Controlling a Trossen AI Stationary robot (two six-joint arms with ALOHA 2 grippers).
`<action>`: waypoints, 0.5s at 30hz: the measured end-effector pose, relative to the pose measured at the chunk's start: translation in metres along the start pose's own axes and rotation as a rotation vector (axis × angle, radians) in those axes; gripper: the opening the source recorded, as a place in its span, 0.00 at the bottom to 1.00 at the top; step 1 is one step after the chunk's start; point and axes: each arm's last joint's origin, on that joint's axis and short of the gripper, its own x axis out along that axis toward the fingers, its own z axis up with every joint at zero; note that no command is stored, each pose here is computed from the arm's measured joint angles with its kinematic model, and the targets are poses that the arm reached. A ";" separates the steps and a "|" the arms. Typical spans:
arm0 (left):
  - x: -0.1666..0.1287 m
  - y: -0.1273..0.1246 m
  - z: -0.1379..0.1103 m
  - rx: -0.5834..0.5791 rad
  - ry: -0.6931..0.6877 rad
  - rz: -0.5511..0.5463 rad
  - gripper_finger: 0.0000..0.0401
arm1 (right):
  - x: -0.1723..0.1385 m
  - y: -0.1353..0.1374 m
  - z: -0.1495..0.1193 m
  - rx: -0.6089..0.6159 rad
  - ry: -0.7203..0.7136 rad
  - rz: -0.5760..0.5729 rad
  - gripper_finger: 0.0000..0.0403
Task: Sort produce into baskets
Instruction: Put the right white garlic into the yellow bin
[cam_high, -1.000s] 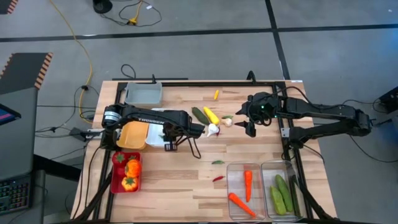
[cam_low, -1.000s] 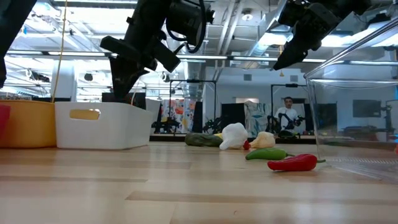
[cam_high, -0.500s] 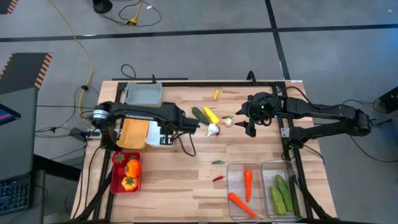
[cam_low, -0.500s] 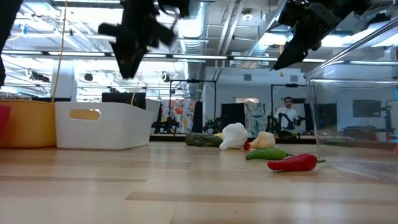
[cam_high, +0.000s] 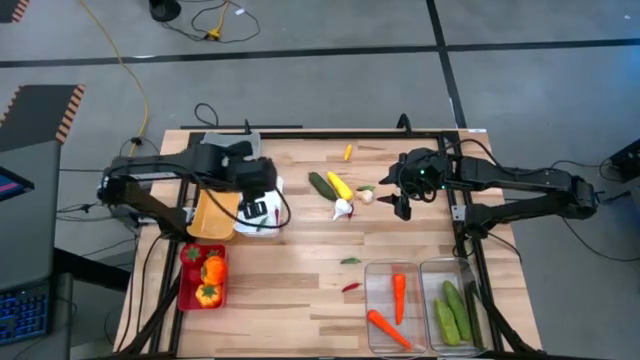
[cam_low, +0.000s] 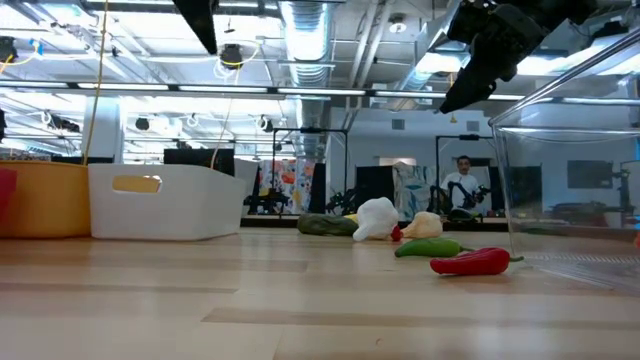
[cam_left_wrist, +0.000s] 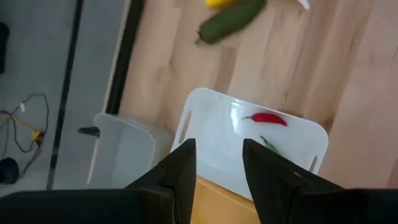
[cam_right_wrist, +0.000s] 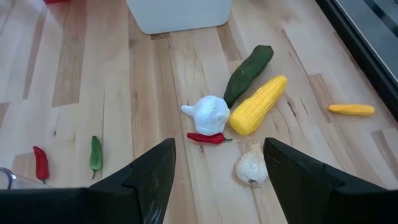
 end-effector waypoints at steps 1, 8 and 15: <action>-0.004 0.002 -0.002 -0.008 -0.014 0.008 0.30 | 0.000 0.000 0.000 0.000 0.000 -0.005 0.68; -0.003 0.000 -0.035 -0.041 -0.155 0.022 0.30 | 0.000 -0.001 0.000 0.003 0.001 -0.038 0.70; 0.034 -0.012 -0.085 -0.101 -0.326 -0.059 0.30 | 0.000 -0.001 0.000 0.003 0.000 -0.042 0.70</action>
